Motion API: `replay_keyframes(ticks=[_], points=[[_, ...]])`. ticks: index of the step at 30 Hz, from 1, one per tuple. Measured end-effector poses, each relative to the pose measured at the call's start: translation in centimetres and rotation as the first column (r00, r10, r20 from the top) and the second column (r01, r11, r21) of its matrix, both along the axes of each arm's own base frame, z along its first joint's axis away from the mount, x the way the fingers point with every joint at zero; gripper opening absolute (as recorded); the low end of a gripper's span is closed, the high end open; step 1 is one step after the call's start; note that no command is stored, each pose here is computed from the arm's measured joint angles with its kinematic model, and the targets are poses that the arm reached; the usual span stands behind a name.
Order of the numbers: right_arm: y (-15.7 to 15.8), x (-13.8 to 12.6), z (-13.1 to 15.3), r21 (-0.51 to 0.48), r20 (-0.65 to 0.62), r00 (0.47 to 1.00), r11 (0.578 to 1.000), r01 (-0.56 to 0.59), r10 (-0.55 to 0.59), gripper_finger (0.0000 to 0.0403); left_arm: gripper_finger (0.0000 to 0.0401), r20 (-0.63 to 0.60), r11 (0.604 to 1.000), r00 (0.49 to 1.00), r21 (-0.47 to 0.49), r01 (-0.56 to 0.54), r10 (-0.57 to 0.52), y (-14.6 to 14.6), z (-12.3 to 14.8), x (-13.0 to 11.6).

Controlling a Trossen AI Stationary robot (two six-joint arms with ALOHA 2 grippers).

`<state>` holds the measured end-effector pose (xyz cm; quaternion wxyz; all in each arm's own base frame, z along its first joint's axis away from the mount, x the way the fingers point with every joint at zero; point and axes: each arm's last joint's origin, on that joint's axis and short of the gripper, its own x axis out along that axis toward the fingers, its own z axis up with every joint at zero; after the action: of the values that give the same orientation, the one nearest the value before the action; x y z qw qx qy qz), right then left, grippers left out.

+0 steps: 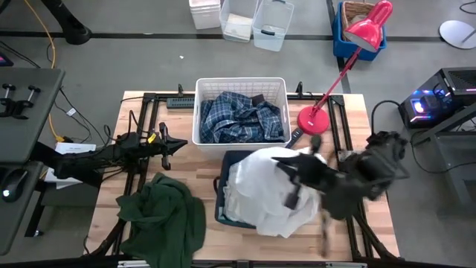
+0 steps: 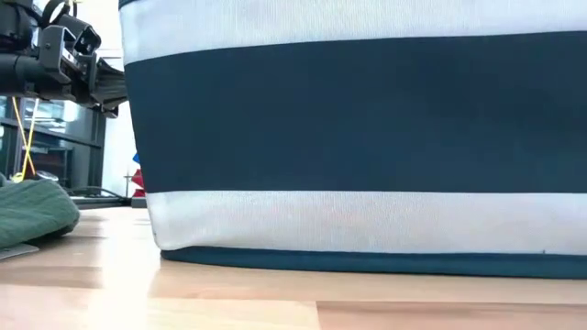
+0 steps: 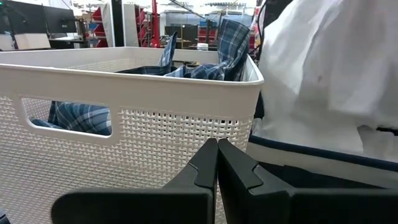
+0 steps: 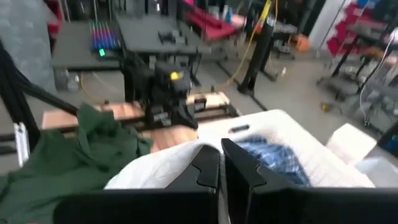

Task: Sort clothes
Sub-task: Put the white shirt into the blue laundry bin

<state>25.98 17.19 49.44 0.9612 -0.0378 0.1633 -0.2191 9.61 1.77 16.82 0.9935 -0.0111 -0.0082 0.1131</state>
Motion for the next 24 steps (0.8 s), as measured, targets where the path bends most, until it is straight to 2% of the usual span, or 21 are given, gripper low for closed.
replay_keyframes(ticks=[3, 6, 8, 10, 12, 15, 17, 21, 24], points=[[-1.3, 3.3, -1.3, 0.052, -0.062, 0.998, 0.998, -0.021, 0.025, 0.0, 0.0, -0.001, 1.0, 1.0, 0.0, 0.0, 0.0, 0.0, 0.0, 0.0], [-2.0, 7.4, -3.2, 0.096, -0.124, 0.985, 0.989, -0.11, 0.122, 0.0, 0.0, 0.0, 1.0, 1.0, 0.0, 0.0, 0.0, 0.0, 0.0, 0.0], [-2.5, 9.6, -5.0, 0.118, -0.196, 0.966, 0.982, -0.149, 0.17, 0.0, 0.0, 0.0, 1.0, 1.0, 0.0, 0.0, 0.0, 0.0, 0.0, 0.0], [-2.9, 10.6, -7.0, 0.151, -0.31, 0.931, 0.977, -0.153, 0.194, 0.0, 0.0, 0.0, 1.0, 1.0, 0.0, 0.0, 0.0, 0.0, 0.0, 0.0], [-3.0, 10.8, -9.2, 0.181, -0.461, 0.866, 0.976, -0.121, 0.193, 0.0, 0.0, 0.0, 1.0, 1.0, 0.0, 0.0, 0.0, 0.0, 0.0, 0.0], [-2.6, 10.9, -12.5, 0.158, -0.652, 0.743, 0.985, -0.062, 0.151, 0.0, 0.0, -0.001, 1.0, 1.0, 0.0, 0.0, 0.0, 0.0, 0.0, 0.0], [-1.7, 11.4, -14.1, 0.186, -0.703, 0.687, 0.98, -0.071, 0.183, 0.0, 0.0, -0.001, 1.0, 1.0, 0.0, 0.0, 0.0, 0.0, 0.0, 0.0], [0.9, 12.8, -16.9, 0.323, -0.724, 0.591, 0.932, -0.164, 0.355, 0.0, 0.0, -0.001, 1.0, 1.0, 0.0, 0.0, 0.0, 0.0, 0.0, 0.0], [2.4, 13.9, -20.0, 0.361, -0.758, 0.508, 0.912, -0.195, 0.408, 0.0, 0.0, -0.001, 1.0, 1.0, 0.0, 0.0, 0.0, 0.0, 0.0, 0.0]])
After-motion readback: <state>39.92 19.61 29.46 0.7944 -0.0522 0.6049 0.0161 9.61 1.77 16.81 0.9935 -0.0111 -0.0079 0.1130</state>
